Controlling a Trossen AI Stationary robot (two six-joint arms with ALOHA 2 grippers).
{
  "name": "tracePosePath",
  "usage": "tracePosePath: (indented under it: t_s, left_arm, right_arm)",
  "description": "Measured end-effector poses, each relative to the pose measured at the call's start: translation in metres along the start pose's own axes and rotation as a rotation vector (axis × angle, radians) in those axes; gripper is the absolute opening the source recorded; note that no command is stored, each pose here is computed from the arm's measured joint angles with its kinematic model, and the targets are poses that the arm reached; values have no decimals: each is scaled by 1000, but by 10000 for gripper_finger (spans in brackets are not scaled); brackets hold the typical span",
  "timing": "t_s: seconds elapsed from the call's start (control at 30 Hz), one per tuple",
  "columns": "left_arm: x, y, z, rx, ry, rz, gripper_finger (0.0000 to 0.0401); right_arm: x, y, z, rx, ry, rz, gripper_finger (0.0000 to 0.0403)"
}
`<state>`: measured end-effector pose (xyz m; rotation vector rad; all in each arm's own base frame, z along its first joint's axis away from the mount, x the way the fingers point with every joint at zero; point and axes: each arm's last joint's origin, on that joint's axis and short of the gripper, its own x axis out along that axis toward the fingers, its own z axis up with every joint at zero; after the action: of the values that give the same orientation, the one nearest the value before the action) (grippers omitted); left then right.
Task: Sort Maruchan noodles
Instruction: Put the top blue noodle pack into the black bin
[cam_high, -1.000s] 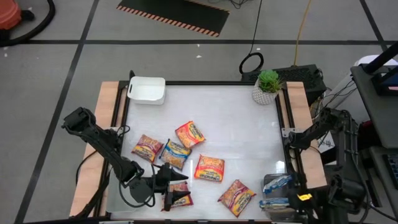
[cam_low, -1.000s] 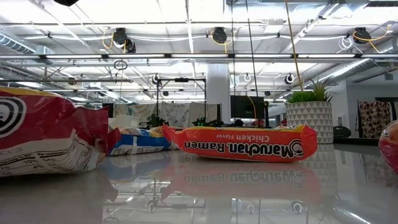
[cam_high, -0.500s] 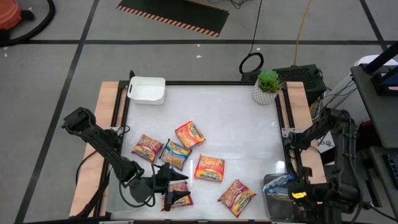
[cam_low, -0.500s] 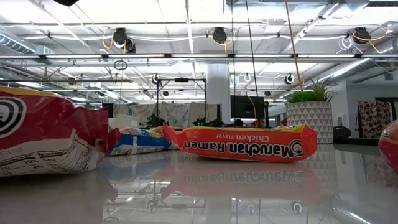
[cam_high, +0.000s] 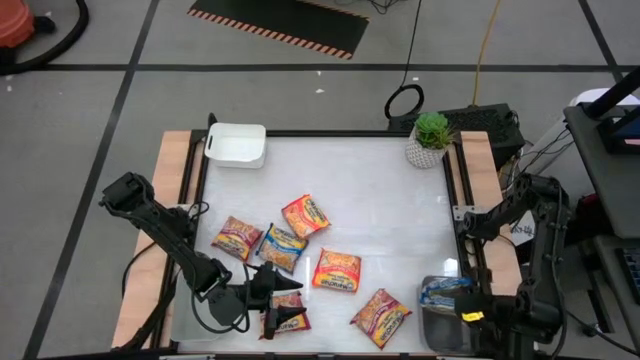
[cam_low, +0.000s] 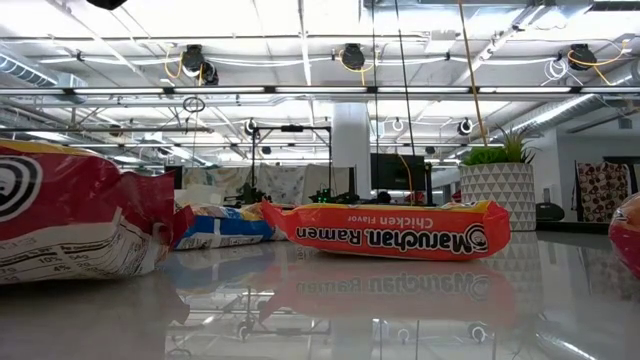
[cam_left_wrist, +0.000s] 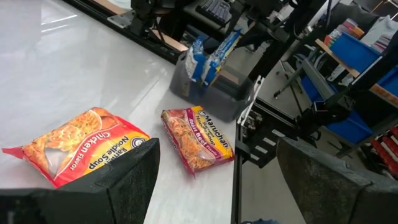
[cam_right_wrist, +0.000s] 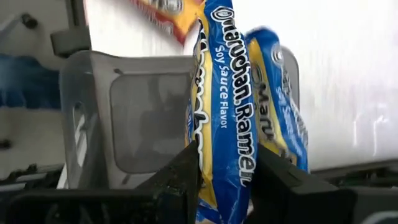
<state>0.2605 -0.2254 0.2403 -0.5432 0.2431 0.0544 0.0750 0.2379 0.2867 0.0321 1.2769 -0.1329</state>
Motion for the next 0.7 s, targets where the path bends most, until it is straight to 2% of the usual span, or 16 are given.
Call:
tracePosePath:
  t_s: [0.27,0.7]
  left_arm:
    - [0,0,0,1,0,0,326]
    - [0,0,0,0,-1,0,326]
  right_arm:
    - [-3,3,-5,-20,-172,7,98]
    - [-7,2,-16,-1,-227,5,98]
